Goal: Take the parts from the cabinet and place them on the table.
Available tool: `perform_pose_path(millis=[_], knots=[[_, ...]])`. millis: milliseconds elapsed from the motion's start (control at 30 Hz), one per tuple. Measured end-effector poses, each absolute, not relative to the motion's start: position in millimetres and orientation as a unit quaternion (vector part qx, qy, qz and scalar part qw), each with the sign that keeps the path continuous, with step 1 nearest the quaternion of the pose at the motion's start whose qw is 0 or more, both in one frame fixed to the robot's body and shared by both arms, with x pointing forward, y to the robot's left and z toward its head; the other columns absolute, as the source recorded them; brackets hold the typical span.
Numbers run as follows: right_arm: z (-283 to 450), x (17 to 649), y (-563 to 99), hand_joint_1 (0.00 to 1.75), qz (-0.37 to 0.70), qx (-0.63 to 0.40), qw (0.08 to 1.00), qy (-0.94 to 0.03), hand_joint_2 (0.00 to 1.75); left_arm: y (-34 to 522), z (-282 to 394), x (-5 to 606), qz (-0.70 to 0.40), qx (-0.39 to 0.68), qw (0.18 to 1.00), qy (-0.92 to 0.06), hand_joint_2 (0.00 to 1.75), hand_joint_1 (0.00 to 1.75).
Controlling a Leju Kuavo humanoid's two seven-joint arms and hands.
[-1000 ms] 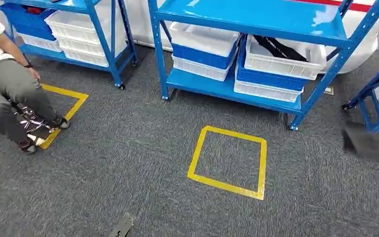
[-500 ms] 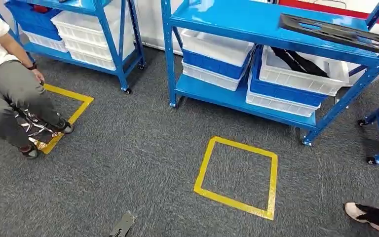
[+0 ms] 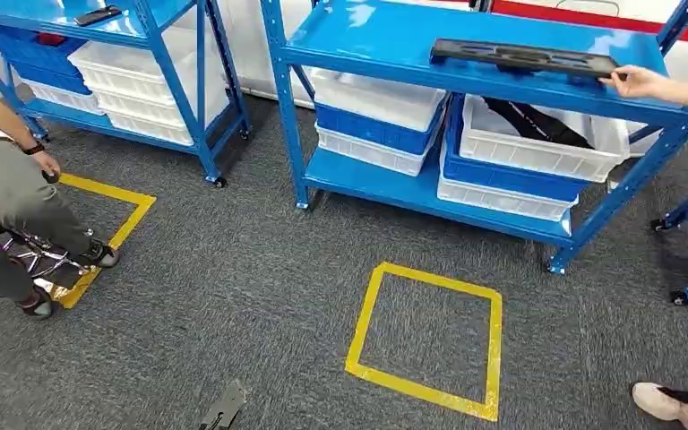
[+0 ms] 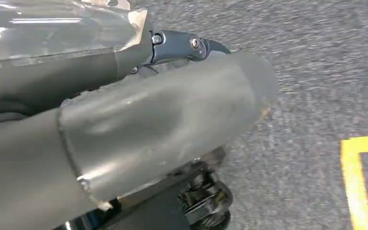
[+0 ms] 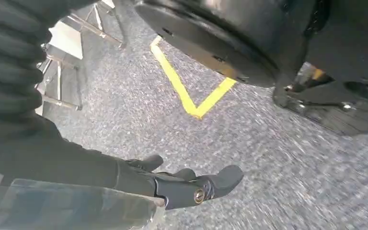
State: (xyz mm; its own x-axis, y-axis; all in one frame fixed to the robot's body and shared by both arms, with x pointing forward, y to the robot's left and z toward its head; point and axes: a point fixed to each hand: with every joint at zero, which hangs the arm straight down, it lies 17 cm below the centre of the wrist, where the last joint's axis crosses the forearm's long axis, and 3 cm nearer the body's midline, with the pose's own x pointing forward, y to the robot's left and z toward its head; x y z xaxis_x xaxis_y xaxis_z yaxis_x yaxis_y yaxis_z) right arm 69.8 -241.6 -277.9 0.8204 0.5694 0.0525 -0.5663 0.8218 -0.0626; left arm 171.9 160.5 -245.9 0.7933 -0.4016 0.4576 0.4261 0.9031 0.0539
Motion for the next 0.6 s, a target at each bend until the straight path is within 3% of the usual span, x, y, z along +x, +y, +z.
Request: perform_pose_path(millis=[600], knots=[[-276, 78, -239, 0.0, 0.282, -0.012, 0.959, -0.034, 1.75, 161, -244, 179, -0.225, -0.02, 0.945, -0.238, 0.0, 0.0]])
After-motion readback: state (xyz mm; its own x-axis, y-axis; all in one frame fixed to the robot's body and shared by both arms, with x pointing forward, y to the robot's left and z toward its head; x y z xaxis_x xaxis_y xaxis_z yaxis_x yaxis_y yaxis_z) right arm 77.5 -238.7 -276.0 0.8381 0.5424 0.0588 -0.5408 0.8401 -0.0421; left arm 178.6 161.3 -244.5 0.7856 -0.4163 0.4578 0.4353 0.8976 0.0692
